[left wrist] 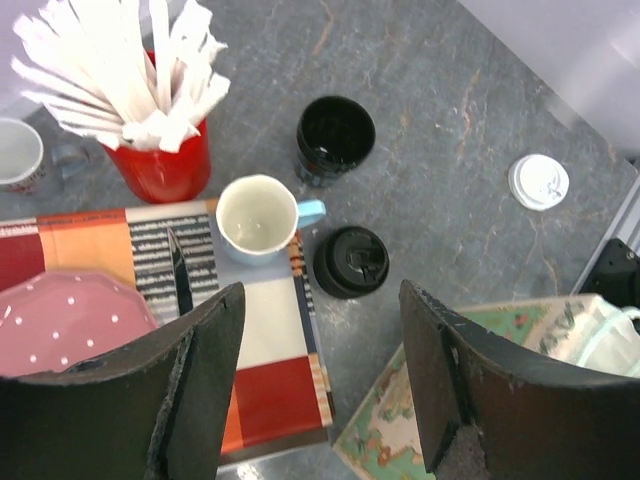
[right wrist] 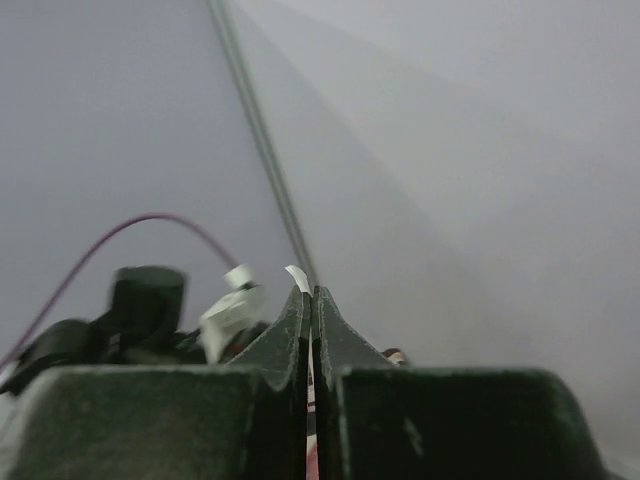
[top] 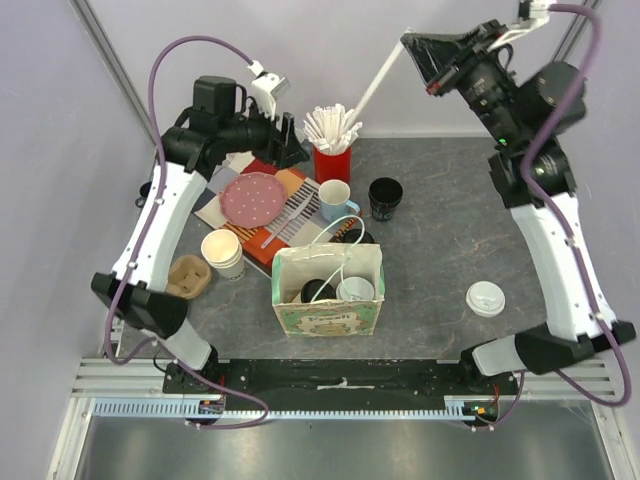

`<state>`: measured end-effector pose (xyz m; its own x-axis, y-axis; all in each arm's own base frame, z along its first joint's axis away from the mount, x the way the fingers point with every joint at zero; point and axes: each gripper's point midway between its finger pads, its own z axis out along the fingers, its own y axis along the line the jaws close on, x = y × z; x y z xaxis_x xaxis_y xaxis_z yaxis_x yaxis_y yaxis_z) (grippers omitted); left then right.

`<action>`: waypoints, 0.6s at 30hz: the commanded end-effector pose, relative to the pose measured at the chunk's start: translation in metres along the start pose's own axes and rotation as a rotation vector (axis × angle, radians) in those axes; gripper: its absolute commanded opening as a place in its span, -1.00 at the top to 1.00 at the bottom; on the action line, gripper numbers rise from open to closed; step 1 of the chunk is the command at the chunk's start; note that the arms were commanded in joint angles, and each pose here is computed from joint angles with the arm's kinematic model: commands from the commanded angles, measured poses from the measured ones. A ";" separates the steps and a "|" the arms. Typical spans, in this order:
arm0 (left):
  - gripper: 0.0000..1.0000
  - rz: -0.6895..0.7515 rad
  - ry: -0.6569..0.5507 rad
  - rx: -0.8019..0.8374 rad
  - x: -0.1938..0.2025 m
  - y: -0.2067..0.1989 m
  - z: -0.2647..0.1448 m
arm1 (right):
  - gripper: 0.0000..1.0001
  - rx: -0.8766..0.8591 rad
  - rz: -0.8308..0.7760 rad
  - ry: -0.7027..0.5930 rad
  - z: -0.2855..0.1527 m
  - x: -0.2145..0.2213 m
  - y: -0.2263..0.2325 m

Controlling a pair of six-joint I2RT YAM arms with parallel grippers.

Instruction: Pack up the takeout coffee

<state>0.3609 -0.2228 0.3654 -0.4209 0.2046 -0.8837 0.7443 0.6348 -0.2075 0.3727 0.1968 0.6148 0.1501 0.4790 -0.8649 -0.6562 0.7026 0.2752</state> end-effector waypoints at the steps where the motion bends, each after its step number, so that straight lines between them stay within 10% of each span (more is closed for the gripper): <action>1: -0.36 0.010 -0.102 0.038 -0.040 0.005 0.017 | 1.00 -0.208 0.150 0.171 -0.051 0.020 0.055; 18: -0.32 0.176 -0.031 0.055 -0.025 0.043 0.110 | 1.00 -0.130 0.246 0.470 -0.178 0.116 0.059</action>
<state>0.4516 -0.2744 0.3019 -0.3948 0.2913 -0.8713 0.7995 0.5761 -0.1697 0.2219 0.2030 0.4873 -0.3134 0.3549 -0.8808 -0.7483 0.4788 0.4591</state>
